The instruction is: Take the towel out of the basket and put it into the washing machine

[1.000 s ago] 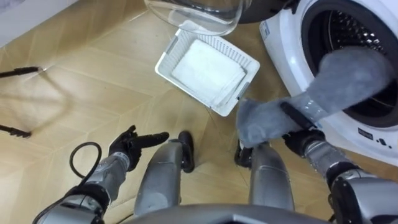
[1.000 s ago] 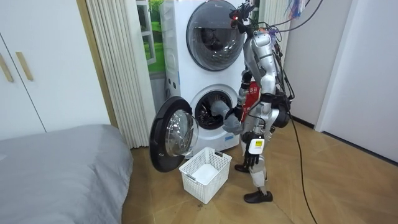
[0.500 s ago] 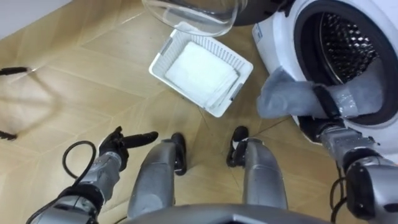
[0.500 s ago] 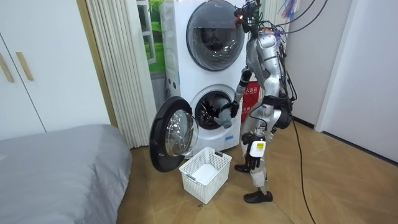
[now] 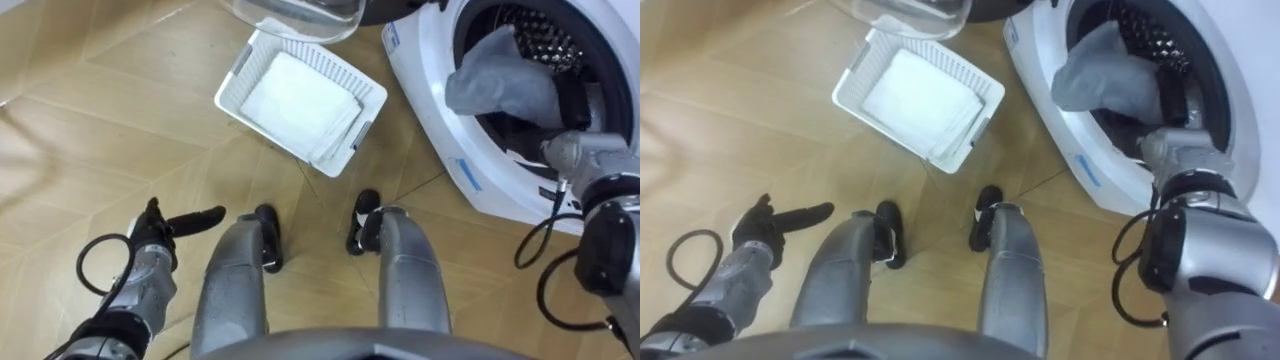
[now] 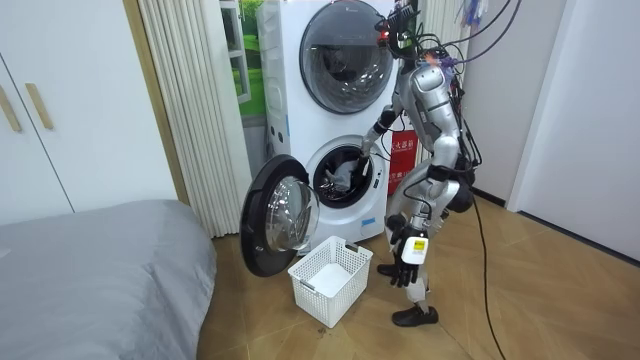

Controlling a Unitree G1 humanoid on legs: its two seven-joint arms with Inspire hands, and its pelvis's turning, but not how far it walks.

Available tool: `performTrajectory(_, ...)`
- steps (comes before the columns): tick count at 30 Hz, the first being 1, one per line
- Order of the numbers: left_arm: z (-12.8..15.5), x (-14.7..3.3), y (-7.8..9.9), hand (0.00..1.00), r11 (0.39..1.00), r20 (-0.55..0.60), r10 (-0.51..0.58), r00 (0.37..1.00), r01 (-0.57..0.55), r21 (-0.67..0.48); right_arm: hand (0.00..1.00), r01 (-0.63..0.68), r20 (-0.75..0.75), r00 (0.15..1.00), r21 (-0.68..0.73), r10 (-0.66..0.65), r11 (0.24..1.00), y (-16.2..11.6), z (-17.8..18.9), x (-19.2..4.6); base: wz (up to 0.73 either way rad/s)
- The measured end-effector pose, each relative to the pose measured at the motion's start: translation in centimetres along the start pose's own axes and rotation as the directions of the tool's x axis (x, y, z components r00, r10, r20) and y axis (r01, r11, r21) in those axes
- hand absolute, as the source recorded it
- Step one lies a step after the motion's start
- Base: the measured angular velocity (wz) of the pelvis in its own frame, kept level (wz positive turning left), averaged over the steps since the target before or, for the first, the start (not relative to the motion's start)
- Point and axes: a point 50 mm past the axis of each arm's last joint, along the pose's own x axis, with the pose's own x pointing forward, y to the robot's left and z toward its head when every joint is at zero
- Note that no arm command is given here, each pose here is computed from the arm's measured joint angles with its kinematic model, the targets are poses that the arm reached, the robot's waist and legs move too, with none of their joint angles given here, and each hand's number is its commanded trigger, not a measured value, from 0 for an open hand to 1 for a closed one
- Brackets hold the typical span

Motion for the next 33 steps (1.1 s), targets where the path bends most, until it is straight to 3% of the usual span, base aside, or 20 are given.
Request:
performTrajectory(7,0.5,0.1,-0.2,0.0,1.0,0.027,-0.005,1.0,0.005,0.019,0.0,0.032,0.035,0.999,0.089,-0.035,0.996,1.0,2.1,-0.7,0.06)
performTrajectory(16,0.4,0.0,-0.3,0.0,1.0,0.028,-0.01,1.0,0.01,0.022,0.0,0.106,0.129,0.984,0.149,-0.126,0.983,0.3,3.8,-0.9,-0.02)
performTrajectory(27,-0.2,0.0,-0.8,0.0,0.999,0.016,-0.039,0.999,0.038,0.011,0.0,0.204,0.221,0.943,0.206,-0.248,0.957,-2.7,5.4,-0.9,0.02)
performTrajectory(33,-2.5,-0.2,-0.3,0.0,0.998,-0.062,-0.011,0.998,0.015,0.061,0.0,0.254,0.278,0.914,0.177,-0.296,0.951,-6.9,6.5,-0.6,0.0)
